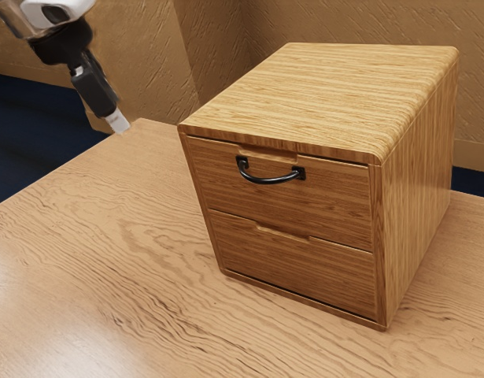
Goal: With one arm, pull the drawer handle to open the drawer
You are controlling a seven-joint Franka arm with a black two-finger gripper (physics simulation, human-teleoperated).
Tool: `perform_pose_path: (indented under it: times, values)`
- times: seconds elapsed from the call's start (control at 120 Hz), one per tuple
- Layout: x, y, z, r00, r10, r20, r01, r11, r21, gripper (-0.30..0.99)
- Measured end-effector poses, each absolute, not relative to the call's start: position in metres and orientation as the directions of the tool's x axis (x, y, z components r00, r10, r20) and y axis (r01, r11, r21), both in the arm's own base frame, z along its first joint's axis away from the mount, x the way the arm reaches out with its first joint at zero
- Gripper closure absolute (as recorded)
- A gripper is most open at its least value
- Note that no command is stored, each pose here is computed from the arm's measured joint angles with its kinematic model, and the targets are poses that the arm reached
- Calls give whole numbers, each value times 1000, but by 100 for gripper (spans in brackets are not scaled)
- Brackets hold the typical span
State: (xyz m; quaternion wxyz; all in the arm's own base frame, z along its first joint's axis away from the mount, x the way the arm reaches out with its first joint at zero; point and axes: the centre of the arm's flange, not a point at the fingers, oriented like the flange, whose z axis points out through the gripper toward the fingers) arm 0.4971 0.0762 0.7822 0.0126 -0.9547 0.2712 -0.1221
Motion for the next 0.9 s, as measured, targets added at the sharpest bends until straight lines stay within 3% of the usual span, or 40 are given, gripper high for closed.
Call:
perform_pose_path:
  times: [0.15, 0.325, 0.458, 0.625, 0.9]
  values:
    - [468, 133, 798, 869, -405, 285, -406, -912, -56, 0]
    - [490, 26, 808, 734, -608, 302, -613, -785, -91, 0]
    - [521, 39, 779, 726, -641, 247, -638, -763, -103, 0]
    - [577, 54, 705, 730, -668, 145, -669, -742, -50, -1]
    - [560, 62, 719, 602, -781, 165, -780, -620, -85, -2]
